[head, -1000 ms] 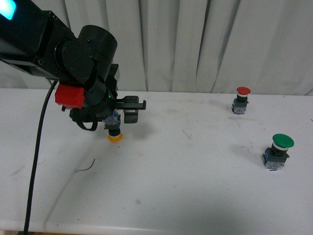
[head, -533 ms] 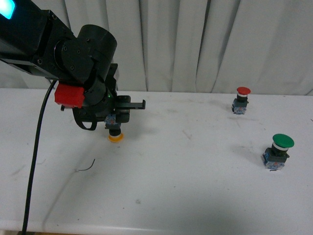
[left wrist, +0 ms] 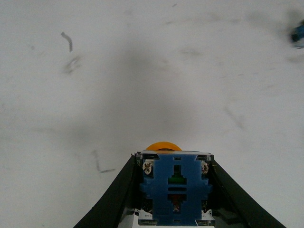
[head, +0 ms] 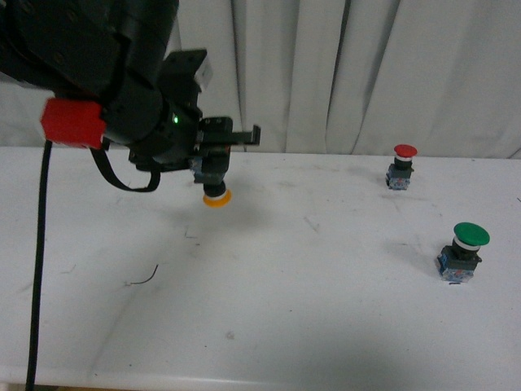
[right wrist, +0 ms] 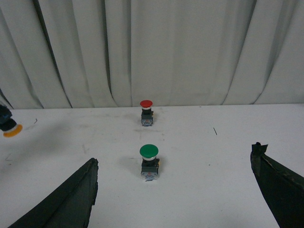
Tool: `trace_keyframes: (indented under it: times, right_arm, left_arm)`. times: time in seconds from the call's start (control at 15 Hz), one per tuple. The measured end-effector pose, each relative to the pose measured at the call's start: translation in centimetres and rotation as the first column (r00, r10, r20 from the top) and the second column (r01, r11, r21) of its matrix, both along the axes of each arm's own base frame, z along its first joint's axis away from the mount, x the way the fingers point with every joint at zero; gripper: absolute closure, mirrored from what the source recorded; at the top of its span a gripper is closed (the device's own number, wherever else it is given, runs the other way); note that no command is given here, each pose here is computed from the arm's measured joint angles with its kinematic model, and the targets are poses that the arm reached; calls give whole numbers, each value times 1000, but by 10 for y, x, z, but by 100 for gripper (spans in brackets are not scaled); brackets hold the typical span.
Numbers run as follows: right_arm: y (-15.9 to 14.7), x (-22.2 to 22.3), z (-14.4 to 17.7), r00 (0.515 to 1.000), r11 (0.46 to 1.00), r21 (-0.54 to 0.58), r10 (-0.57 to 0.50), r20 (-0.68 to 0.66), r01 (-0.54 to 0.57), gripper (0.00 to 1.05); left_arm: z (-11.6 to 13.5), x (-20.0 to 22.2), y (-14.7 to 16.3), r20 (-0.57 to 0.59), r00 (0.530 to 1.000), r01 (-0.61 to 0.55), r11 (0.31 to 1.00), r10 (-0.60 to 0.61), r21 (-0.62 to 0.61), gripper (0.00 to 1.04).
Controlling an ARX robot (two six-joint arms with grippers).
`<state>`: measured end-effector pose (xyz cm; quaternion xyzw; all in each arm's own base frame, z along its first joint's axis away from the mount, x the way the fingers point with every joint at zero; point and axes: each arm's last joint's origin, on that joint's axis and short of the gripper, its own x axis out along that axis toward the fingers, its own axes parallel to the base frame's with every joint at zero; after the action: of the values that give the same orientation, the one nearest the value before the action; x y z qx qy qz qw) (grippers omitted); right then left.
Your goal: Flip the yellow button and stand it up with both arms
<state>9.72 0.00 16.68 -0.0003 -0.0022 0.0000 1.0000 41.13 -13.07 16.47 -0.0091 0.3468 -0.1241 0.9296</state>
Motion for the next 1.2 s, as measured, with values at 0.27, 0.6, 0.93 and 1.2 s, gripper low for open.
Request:
trace_keyframes:
  times: [0.27, 0.6, 0.93, 1.2]
  right_arm:
    - [0, 0, 0, 1000, 1000, 0, 0, 0, 0, 7]
    - [0, 0, 0, 1000, 1000, 0, 0, 0, 0, 7]
    - [0, 0, 0, 1000, 1000, 0, 0, 0, 0, 7]
    - [0, 0, 0, 1000, 1000, 0, 0, 0, 0, 7]
  left_arm:
    - [66, -83, 0, 143, 975, 186, 975, -168, -124, 69]
    - [71, -146, 42, 263, 948, 318, 594, -181, -739, 69]
    - [66, -148, 41, 243, 955, 296, 543, -168, -786, 69]
    - [63, -146, 39, 224, 961, 278, 522, -165, -807, 69]
